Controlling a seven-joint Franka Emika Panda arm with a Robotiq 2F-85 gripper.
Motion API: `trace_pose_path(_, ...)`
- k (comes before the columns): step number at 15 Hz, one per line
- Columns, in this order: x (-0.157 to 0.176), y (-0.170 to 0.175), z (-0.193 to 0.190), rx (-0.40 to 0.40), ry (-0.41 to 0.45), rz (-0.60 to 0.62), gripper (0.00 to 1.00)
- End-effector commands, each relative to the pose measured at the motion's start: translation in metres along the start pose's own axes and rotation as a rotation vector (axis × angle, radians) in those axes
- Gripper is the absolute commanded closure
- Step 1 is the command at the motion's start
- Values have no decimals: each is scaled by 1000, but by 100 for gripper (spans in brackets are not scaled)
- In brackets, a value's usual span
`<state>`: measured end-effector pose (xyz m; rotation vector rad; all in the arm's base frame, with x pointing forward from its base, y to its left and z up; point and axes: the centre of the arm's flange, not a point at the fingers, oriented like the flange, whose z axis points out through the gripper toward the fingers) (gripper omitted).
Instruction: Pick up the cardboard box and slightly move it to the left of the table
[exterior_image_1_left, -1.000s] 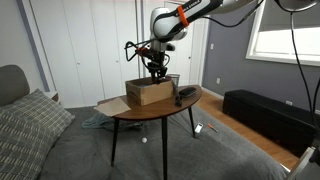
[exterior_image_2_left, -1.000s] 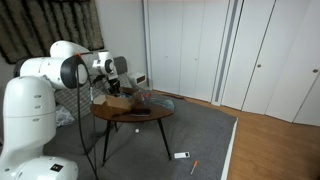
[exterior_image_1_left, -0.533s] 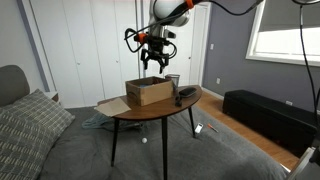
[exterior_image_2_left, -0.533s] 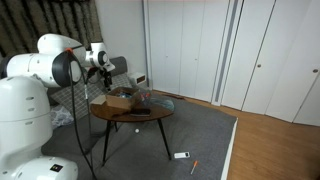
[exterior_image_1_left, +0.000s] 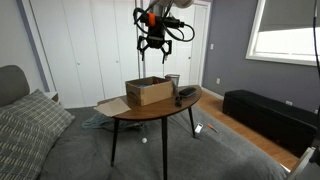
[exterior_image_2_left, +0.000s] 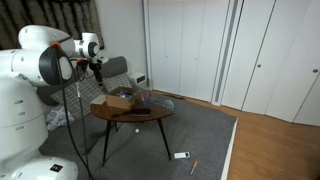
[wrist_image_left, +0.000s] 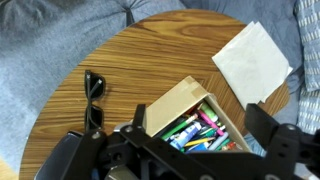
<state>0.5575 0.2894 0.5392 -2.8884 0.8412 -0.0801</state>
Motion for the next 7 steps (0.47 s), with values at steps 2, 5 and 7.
trace_pose_path(2, -16, 24, -1, -30, -84, -246, 0)
trace_pose_path(5, -11, 10, 3, -43, -65, -253, 0)
trace_pose_path(7, -11, 11, 5, -47, -69, -281, 0)
